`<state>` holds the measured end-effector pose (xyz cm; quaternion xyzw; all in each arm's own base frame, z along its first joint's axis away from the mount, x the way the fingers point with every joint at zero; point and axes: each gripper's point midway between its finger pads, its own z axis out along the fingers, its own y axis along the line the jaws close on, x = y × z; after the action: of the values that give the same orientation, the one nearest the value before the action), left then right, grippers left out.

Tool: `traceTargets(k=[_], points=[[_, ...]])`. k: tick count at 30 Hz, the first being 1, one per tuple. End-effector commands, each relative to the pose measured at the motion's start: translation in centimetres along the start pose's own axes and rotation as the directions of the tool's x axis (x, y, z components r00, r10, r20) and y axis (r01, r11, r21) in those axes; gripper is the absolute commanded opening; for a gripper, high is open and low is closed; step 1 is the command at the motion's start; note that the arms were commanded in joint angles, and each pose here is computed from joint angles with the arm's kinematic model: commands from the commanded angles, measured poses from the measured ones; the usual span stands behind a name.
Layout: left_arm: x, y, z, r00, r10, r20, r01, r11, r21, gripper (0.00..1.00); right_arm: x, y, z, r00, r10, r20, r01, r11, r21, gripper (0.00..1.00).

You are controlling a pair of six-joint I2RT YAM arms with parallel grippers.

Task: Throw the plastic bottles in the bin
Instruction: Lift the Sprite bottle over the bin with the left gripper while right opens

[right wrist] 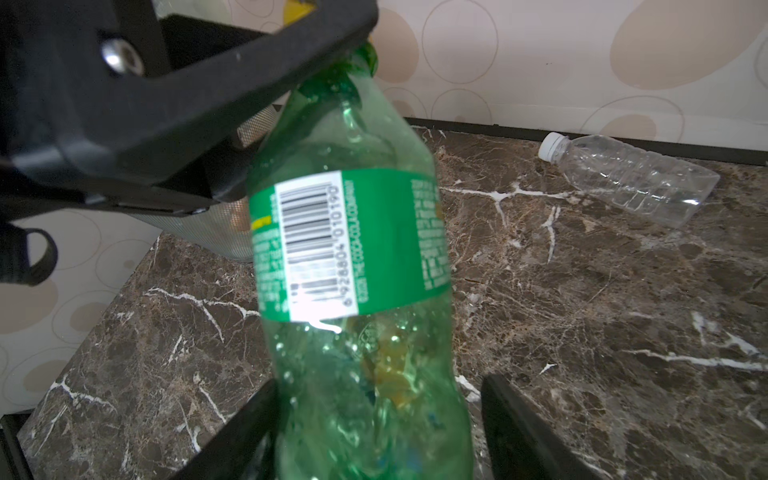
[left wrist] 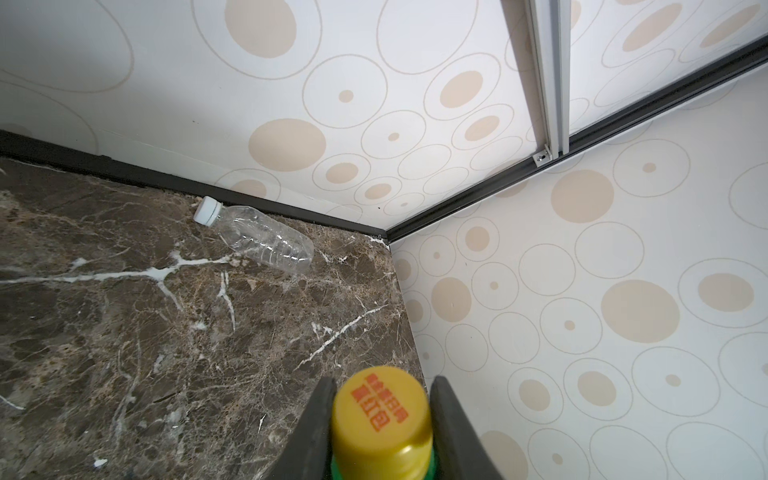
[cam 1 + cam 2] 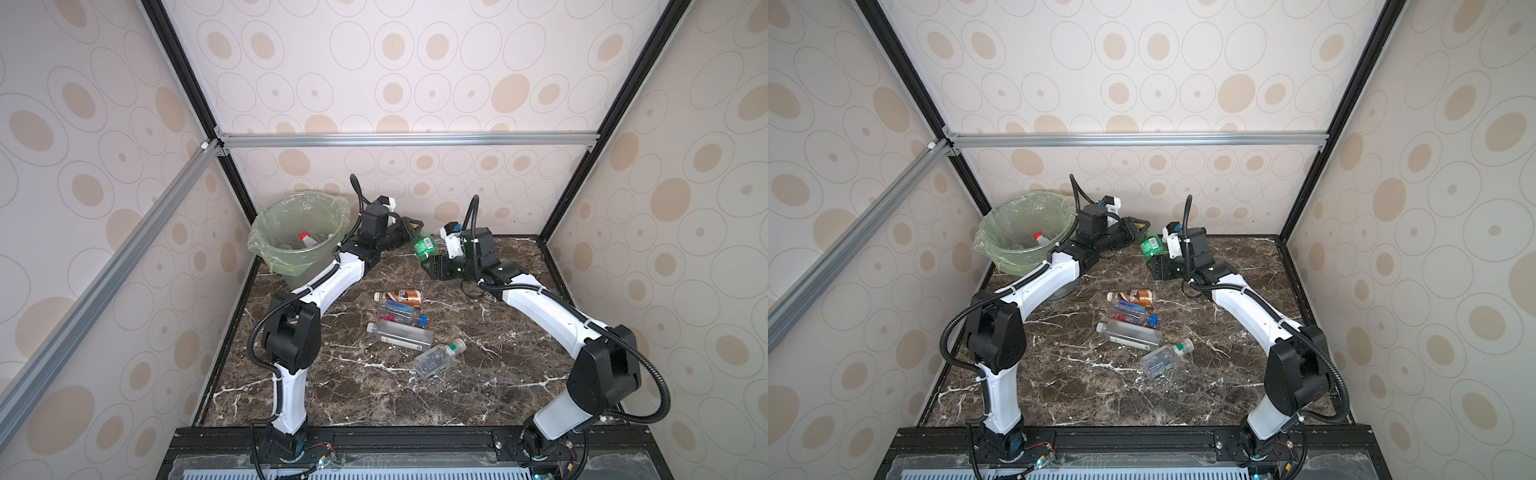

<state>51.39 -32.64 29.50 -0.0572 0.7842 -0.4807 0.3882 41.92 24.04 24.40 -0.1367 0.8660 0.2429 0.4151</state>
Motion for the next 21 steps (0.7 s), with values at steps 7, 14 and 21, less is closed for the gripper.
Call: traceTargets(k=[7,14,21], points=[[-4.0,-4.4,-1.8,0.986,0.144,0.083,-0.144,0.99,-0.008,0.17,-0.7,0.2,-1.7,0.999,-0.031,0.041,0.03,0.999,0.019,0.83],[-8.0,-6.3,-3.7,0.946,0.299,0.127,-0.284,0.951,-0.123,0.17,-2.3,1.0,-3.3,0.995,-0.038,0.087,0.037,0.999,0.004,0.98],[-12.8,-7.0,-8.2,0.898,0.388,0.209,-0.343,0.913,-0.221,0.17,-4.9,3.5,-5.2,0.982,-0.036,0.183,0.051,0.996,-0.077,0.99]])
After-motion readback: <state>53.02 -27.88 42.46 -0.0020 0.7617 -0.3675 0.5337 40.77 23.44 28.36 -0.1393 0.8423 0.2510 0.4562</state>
